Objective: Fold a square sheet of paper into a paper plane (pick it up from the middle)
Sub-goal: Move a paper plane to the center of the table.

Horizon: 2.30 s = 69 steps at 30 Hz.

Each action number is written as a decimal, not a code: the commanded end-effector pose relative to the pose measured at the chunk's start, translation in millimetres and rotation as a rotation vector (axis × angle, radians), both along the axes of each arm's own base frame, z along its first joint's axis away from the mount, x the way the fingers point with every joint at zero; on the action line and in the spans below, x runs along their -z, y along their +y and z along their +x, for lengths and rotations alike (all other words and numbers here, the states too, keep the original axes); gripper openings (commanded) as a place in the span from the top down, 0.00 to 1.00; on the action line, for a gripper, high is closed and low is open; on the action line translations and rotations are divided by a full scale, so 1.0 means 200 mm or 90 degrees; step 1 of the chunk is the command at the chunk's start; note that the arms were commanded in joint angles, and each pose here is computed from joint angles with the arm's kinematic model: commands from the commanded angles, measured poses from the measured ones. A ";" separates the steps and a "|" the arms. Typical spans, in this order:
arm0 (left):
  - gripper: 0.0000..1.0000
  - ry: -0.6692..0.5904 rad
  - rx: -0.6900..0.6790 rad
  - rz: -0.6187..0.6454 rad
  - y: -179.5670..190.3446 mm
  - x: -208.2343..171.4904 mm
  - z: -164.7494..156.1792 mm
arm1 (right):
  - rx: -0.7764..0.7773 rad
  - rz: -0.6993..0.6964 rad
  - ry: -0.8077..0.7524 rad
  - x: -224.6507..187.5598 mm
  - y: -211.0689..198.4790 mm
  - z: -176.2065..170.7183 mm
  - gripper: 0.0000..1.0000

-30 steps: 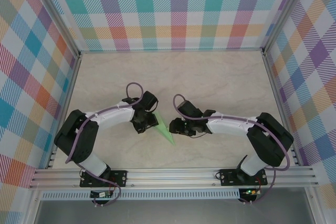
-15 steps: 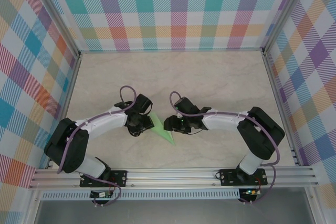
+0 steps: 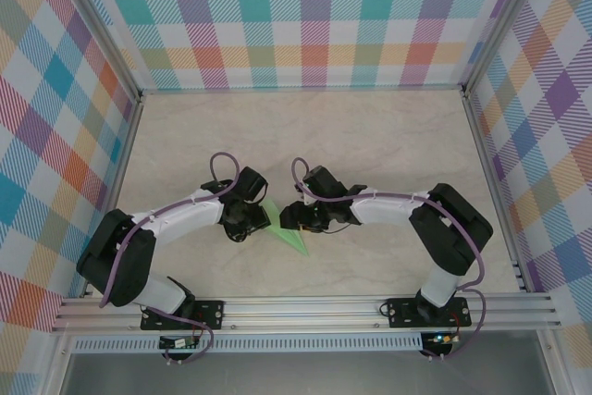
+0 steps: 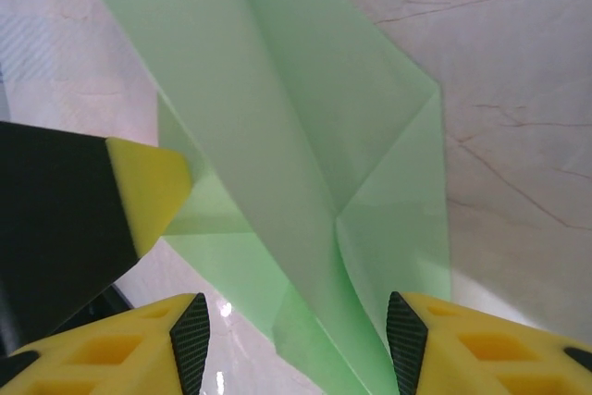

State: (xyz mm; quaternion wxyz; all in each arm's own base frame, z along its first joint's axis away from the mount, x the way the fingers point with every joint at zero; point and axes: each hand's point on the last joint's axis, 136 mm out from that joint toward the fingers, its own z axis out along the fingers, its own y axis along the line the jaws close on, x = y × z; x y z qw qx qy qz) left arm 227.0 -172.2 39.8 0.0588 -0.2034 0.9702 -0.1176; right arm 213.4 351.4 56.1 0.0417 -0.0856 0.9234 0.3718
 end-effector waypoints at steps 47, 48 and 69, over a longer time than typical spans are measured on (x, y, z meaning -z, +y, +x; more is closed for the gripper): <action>0.46 -0.169 -0.041 -0.035 0.12 -0.34 0.03 | 0.090 -0.310 -0.162 -0.15 -0.22 0.16 0.93; 0.46 -0.172 -0.043 -0.033 0.13 -0.35 0.02 | 0.115 -0.341 -0.168 -0.16 -0.27 0.18 0.93; 0.44 -0.150 -0.050 -0.029 0.15 -0.29 0.00 | 0.162 -0.463 -0.117 0.01 -0.37 0.40 0.90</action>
